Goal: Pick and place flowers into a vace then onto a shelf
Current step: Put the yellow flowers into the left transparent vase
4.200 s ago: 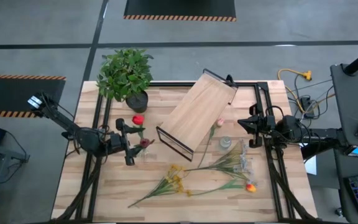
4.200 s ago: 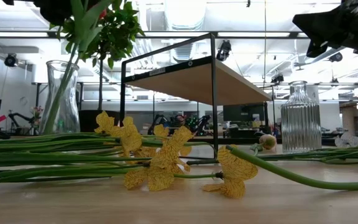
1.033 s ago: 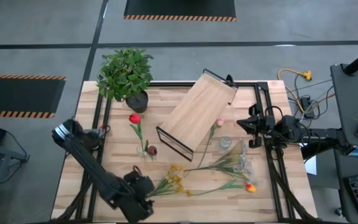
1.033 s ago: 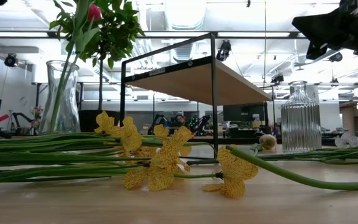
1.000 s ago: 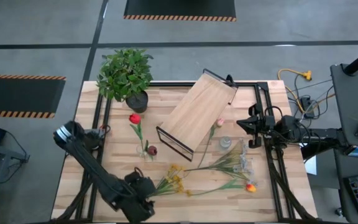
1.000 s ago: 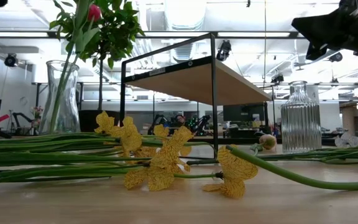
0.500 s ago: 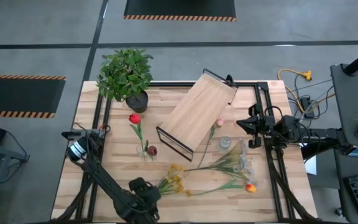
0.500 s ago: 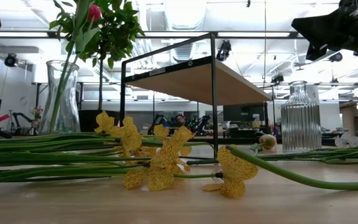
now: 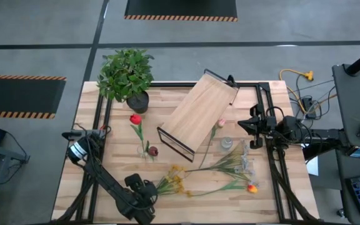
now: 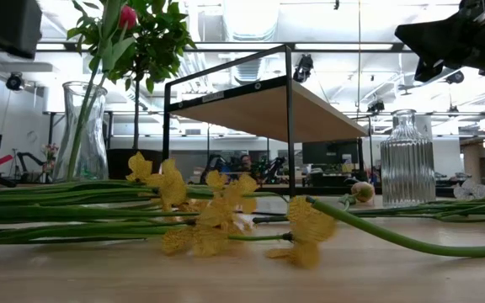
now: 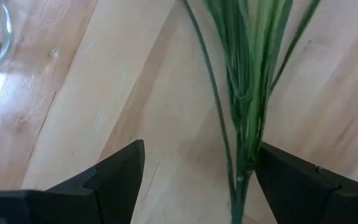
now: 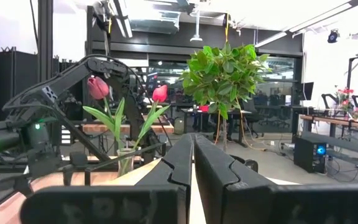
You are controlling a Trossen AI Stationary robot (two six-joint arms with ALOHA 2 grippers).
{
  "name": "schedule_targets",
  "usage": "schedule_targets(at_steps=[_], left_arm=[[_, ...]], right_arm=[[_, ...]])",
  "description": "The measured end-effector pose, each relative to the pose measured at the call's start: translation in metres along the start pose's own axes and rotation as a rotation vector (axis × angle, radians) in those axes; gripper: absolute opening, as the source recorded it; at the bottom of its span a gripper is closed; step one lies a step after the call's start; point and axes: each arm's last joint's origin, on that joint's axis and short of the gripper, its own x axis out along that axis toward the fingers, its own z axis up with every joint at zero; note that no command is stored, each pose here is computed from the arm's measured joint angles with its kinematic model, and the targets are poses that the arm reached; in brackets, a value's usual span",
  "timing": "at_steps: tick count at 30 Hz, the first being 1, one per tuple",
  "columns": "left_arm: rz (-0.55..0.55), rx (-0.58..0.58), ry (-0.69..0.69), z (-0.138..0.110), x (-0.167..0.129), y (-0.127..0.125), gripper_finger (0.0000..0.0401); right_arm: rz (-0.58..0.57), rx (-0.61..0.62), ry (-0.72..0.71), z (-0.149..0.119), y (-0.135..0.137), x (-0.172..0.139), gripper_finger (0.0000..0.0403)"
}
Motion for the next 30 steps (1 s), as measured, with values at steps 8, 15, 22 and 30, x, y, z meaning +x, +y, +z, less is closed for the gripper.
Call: schedule_targets(at_steps=[8,15,22,30], left_arm=[[-0.009,0.001,0.012,-0.001,0.001,0.001,0.0212],[-0.017,0.042,0.029,0.000,-0.002,-0.001,0.0090],[-0.032,0.070,0.038,0.000,-0.004,-0.001,0.0011],[-0.122,0.111,-0.083,-0.008,-0.046,0.007,0.0005]], right_arm=[[-0.001,0.000,0.000,0.000,0.000,0.000,0.0009],[0.000,0.000,0.000,0.000,0.000,0.000,0.0009],[0.000,0.000,0.000,0.000,0.000,0.000,0.0009],[0.000,0.000,0.000,0.000,0.000,0.000,0.0009]])
